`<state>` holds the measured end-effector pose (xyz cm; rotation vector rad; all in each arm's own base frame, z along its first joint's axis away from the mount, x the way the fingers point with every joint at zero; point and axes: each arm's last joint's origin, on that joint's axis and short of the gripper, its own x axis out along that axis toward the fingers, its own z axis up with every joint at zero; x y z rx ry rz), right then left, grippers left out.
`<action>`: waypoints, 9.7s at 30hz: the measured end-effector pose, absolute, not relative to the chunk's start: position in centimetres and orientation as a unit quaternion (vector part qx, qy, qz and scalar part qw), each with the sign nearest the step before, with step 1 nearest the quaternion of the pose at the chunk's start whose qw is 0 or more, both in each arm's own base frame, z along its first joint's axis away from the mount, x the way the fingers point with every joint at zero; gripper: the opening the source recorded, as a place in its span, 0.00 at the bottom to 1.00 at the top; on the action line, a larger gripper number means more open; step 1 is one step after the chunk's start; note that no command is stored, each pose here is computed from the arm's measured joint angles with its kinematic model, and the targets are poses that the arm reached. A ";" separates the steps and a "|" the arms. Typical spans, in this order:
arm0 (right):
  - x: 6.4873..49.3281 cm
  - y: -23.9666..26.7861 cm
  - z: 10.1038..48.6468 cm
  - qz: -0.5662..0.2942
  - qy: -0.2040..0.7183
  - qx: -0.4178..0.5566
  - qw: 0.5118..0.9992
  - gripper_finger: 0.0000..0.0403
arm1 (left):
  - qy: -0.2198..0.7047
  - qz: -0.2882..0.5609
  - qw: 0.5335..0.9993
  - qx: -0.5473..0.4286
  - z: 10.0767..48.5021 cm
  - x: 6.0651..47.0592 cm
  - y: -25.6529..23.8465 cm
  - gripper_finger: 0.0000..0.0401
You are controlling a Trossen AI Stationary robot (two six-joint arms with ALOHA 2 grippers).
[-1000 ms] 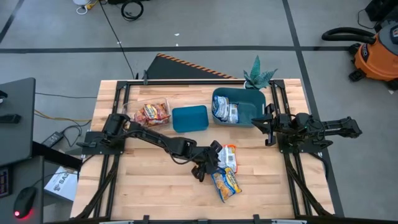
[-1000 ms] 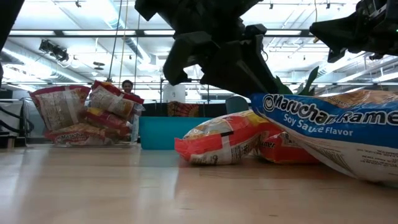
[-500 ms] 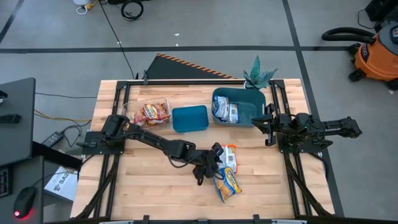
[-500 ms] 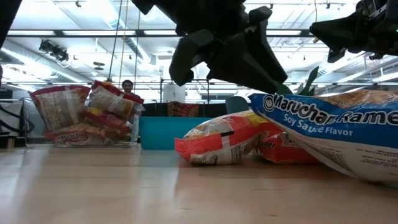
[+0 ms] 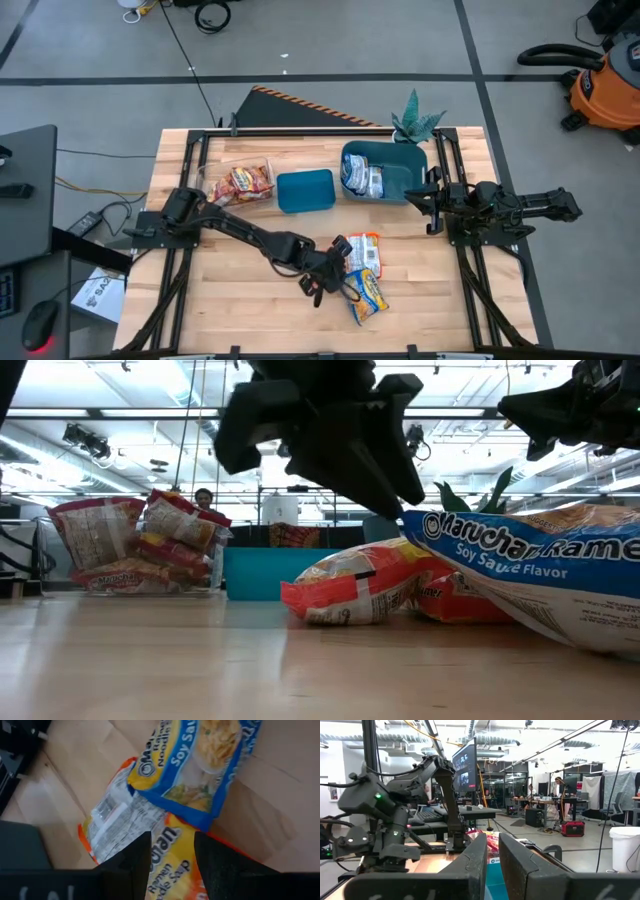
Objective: Sort Maruchan noodles
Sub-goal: Put the blue noodle pack into the green bin, then put the orange noodle pack into the blue bin
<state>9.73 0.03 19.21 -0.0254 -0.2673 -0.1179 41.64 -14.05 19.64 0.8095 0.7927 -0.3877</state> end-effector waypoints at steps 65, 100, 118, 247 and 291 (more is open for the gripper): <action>9.7 0.0 19.2 -0.059 -0.133 -0.013 0.989 0.14 | 0.204 -0.134 0.934 0.261 23.7 45.8 -4.8 0.01; 9.7 0.0 19.2 -0.058 -0.133 -0.013 0.989 0.14 | 0.082 0.036 0.959 0.270 21.2 46.6 15.8 0.03; 9.7 0.0 19.2 -0.059 -0.133 -0.013 0.989 0.14 | 0.198 0.040 0.947 0.248 23.5 48.6 12.2 0.08; 9.7 0.0 19.4 -0.059 -0.142 -0.012 0.988 0.14 | 0.549 0.046 0.805 0.221 29.7 38.0 3.8 0.00; 9.7 0.0 19.4 -0.059 -0.142 -0.012 0.988 0.14 | 0.452 -0.034 0.868 0.202 24.8 39.4 5.3 0.41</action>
